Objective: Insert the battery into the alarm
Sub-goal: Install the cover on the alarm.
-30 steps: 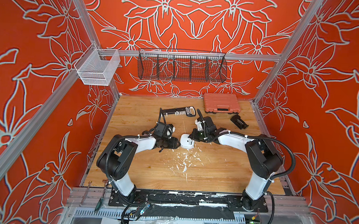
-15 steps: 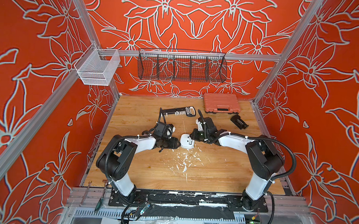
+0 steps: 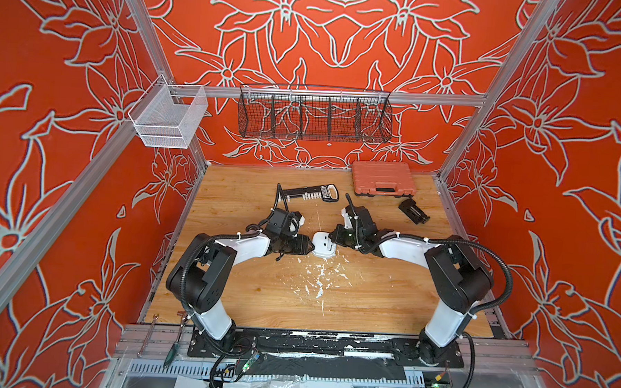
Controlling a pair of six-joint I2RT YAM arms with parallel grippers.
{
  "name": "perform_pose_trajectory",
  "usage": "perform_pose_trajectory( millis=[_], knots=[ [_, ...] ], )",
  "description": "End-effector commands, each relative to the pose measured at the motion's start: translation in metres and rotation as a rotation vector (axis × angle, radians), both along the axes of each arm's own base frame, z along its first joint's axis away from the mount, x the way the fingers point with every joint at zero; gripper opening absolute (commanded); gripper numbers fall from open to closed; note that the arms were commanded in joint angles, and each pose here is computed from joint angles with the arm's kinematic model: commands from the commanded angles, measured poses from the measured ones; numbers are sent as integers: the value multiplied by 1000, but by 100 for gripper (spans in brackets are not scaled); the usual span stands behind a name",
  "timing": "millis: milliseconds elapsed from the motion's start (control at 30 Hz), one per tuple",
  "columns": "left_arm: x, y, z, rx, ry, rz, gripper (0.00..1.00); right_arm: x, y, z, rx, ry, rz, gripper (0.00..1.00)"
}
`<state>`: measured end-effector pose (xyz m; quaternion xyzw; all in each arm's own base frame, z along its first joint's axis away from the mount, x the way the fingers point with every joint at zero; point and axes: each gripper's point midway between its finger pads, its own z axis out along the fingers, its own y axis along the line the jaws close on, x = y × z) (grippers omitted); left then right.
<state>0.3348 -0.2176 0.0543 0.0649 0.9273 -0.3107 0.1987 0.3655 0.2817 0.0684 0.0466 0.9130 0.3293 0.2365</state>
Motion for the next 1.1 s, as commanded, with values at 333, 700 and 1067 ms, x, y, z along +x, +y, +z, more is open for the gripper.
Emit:
perform_pose_trajectory(
  millis=[333, 700, 1067],
  knots=[
    [-3, 1, 6, -9, -10, 0, 60, -5, -9, 4, -85, -8, -18, 36],
    [-3, 3, 5, -4, -10, 10, 60, -7, -13, 13, -226, -21, -10, 53],
    [-3, 3, 4, -4, -11, 17, 60, -5, -15, 19, -333, -19, 0, 57]
  ],
)
